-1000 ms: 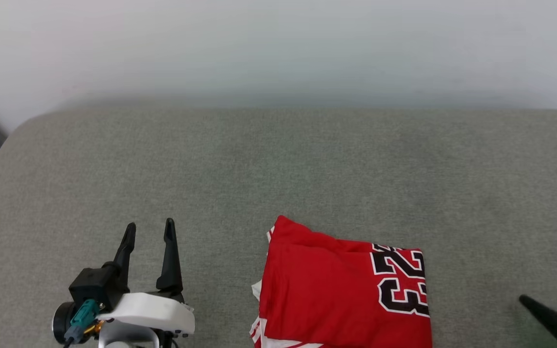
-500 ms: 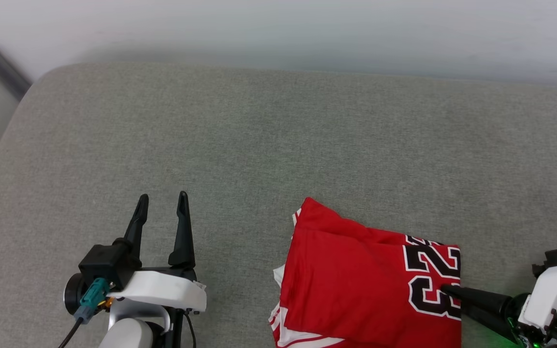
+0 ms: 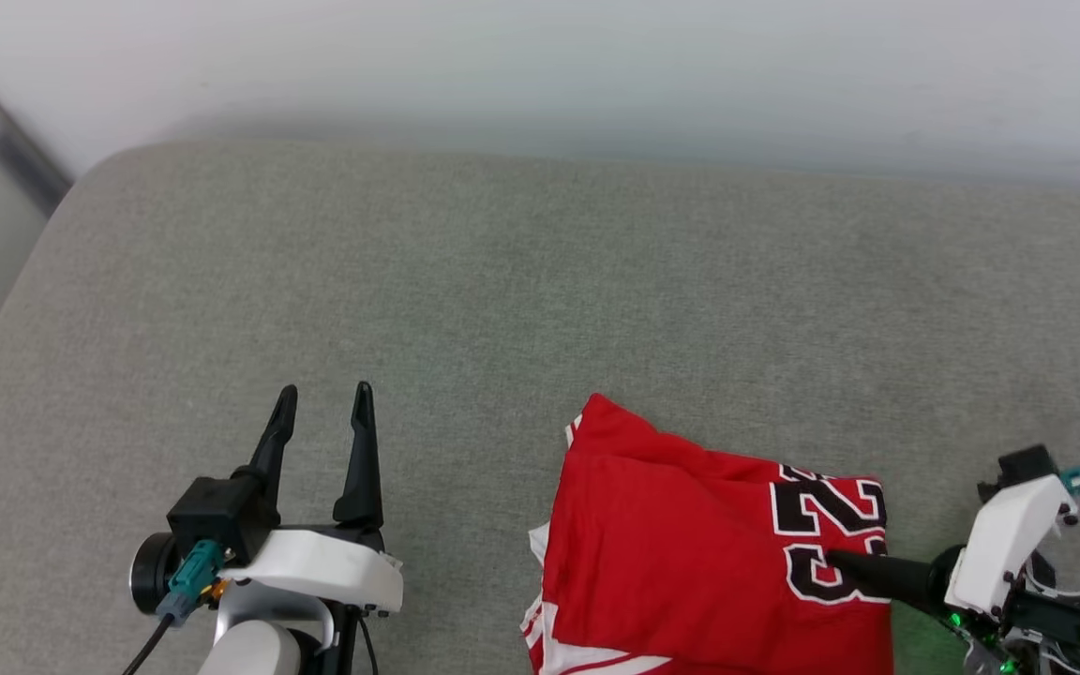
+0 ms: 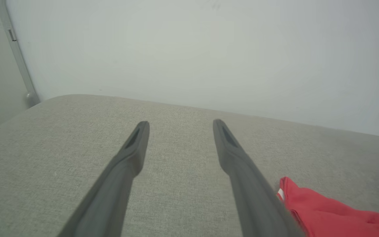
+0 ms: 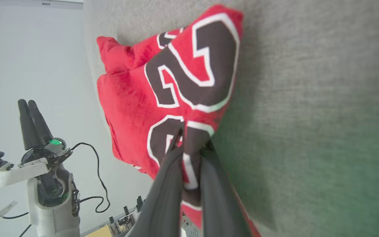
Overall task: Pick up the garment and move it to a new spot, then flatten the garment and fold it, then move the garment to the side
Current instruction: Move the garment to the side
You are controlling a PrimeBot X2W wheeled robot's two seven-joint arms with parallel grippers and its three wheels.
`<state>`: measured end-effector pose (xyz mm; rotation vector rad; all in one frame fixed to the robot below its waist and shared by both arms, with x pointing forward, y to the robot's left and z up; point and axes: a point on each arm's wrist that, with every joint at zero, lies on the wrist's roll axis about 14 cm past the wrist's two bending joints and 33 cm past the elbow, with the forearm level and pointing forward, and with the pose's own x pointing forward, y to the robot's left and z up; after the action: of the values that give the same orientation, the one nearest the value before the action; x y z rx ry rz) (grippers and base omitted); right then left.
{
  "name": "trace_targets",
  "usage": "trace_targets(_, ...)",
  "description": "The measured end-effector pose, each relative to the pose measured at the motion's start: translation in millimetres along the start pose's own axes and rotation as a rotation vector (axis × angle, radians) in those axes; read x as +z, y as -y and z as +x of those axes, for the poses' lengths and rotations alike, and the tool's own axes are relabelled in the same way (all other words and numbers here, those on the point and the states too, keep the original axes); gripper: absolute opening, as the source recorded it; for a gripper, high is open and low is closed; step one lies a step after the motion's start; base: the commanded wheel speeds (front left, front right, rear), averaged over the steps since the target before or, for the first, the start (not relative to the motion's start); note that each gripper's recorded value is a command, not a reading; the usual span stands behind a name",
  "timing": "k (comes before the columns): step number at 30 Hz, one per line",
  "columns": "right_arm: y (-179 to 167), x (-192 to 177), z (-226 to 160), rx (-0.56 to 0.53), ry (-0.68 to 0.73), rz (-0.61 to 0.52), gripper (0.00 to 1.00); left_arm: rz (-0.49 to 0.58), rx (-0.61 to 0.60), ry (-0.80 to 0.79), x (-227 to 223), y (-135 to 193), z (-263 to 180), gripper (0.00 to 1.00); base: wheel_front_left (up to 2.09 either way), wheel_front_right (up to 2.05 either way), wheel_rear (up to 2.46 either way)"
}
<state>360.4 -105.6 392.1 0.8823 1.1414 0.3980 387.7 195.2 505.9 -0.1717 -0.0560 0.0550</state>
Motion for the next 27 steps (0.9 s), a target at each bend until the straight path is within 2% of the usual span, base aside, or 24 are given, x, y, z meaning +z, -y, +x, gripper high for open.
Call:
trace_targets(5,6.7,17.5,-27.3,-0.149,0.09,-0.21,0.0,0.001,-0.051,0.011,3.0,14.9,0.1,1.0,0.0,0.0,0.0)
trace_targets(10,34.7,24.6,-63.3,-0.32,0.167,-0.326,0.0,-0.011,-0.128,0.01,1.8,41.1,3.3,1.0,0.0,0.0,0.0)
trace_targets(18,78.8,38.9,-127.9,-0.526,0.31,-0.357,0.0,-0.048,-0.32,0.014,1.3,108.8,17.1,1.0,0.0,0.0,0.0)
trace_targets(21,88.3,49.7,-148.8,-0.568,0.387,-0.344,0.0,-0.055,-0.396,0.019,1.6,136.3,26.0,1.0,0.0,0.0,0.0)
trace_targets(27,120.1,82.9,-190.7,-0.718,0.51,-0.343,0.0,-0.059,-0.517,0.007,-7.6,177.4,51.6,1.0,0.0,0.0,0.0)
